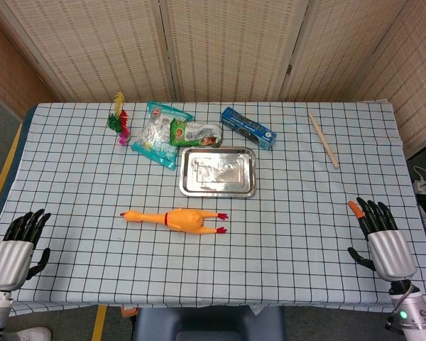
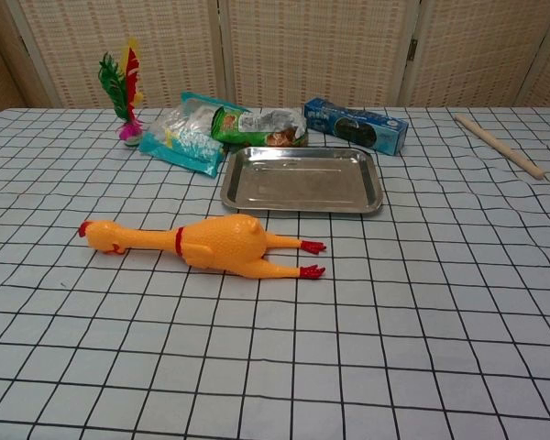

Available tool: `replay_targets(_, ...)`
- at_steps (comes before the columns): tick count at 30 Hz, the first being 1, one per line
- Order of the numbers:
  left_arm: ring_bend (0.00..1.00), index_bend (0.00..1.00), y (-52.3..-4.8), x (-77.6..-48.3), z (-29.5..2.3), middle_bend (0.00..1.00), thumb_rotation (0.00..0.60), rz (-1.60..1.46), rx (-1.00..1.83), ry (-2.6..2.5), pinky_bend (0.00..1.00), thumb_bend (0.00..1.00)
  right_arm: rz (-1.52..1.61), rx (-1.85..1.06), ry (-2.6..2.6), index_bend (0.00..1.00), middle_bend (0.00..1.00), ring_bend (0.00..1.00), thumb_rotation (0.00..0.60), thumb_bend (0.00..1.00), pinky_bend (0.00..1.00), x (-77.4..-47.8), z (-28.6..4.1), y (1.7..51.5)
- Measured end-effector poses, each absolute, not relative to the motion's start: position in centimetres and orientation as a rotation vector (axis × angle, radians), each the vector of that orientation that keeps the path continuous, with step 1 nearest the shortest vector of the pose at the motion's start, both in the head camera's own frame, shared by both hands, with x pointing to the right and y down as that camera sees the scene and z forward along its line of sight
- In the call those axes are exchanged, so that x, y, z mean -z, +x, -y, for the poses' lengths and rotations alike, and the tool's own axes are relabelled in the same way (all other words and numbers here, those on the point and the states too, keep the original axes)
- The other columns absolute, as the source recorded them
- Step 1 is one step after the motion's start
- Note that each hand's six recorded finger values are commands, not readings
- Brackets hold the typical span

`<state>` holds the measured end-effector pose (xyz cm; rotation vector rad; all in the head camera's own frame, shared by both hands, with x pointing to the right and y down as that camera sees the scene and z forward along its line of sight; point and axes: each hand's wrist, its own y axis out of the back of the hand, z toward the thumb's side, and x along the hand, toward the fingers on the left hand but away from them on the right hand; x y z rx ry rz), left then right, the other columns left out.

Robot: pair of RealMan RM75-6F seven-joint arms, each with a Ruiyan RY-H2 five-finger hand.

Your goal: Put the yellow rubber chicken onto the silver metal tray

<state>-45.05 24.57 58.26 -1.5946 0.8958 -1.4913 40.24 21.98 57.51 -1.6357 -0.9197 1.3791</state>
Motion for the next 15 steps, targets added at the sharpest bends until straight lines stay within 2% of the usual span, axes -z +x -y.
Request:
replay_targets(8, 0.0, 0.0, -43.2, -60.0, -24.1, 0.0, 0.6, -0.869, 1.457, -1.667, 0.13, 0.44, 0.932, -1.408, -1.631, 0.0, 0.0, 0.0, 0.6, 0.16, 0.0, -57.0, -22.1, 40.8)
replay_targets(11, 0.04, 0.0, -41.8, -61.2, -23.7, 0.05, 0.6, -0.807, 1.442, -1.696, 0.15, 0.44, 0.928, -1.419, -1.635, 0.0, 0.0, 0.0, 0.6, 0.16, 0.0, -57.3, -22.0, 40.8)
replay_targets(15, 0.05, 0.0, -38.6, -63.2, -22.6, 0.06, 0.6, -0.665, 1.41, -1.718, 0.15, 0.44, 0.914, -1.439, -1.642, 0.0, 0.0, 0.0, 0.6, 0.16, 0.0, -57.7, -21.8, 40.8)
